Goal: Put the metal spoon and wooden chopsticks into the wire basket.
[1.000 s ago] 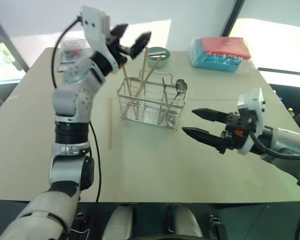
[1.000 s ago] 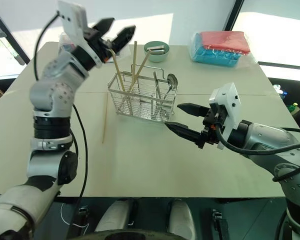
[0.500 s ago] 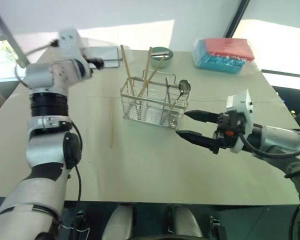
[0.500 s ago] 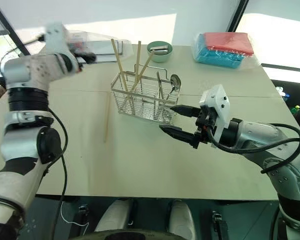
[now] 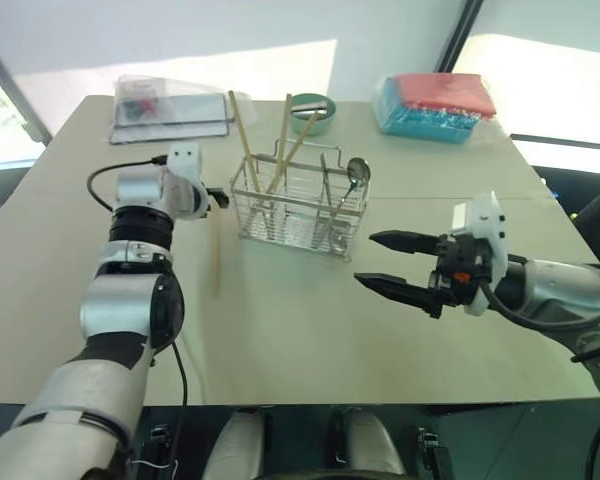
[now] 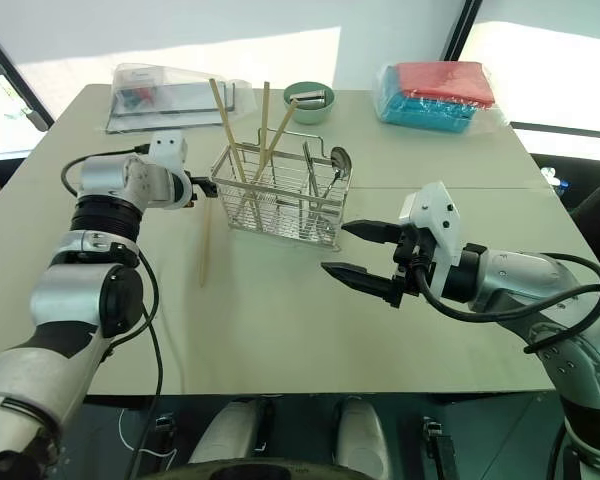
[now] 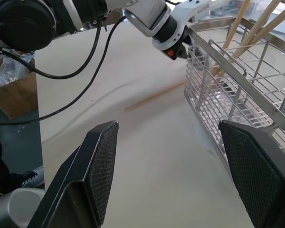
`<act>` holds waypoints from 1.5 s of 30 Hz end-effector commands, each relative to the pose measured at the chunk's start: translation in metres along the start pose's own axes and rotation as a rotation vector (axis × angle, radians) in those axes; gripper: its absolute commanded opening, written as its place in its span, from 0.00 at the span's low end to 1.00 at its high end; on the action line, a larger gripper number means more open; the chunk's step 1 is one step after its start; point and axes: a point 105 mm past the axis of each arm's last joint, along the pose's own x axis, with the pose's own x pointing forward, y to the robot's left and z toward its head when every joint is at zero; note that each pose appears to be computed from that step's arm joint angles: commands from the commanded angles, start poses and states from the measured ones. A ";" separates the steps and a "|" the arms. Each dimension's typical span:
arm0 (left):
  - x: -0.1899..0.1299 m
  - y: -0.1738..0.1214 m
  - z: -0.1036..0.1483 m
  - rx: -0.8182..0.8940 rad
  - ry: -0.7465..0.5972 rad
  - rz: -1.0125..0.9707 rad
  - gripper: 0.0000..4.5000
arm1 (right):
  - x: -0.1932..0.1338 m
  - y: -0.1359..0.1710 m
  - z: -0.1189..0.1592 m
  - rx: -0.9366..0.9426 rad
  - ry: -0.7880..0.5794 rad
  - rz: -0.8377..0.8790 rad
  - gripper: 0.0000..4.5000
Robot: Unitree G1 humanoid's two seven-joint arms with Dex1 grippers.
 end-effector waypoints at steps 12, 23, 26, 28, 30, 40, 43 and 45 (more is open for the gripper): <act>0.008 -0.015 -0.003 -0.018 0.021 -0.018 0.38 | -0.003 0.006 0.011 -0.031 -0.051 -0.020 0.77; 0.004 0.014 0.009 -0.023 -0.052 0.080 0.01 | -0.001 0.004 0.013 -0.025 -0.062 -0.021 0.77; -0.013 0.035 0.047 -0.013 -0.255 0.140 0.01 | -0.003 0.003 0.012 -0.019 -0.057 -0.020 0.77; -0.037 0.055 0.083 -0.026 -0.446 0.204 0.01 | -0.004 0.003 0.012 -0.018 -0.051 -0.016 0.77; -0.071 0.072 0.120 -0.061 -0.653 0.244 0.01 | -0.005 0.003 0.013 -0.017 -0.049 -0.013 0.77; -0.252 -0.005 0.211 -0.065 -1.483 -0.279 0.01 | -0.003 0.006 0.016 0.000 -0.042 0.001 0.77; -0.247 -0.036 0.200 0.028 -1.466 -0.371 0.01 | -0.003 0.005 0.016 0.002 -0.041 -0.008 0.77; -0.231 -0.057 0.187 0.074 -1.415 -0.433 0.01 | -0.002 0.006 0.016 0.004 -0.041 -0.016 0.77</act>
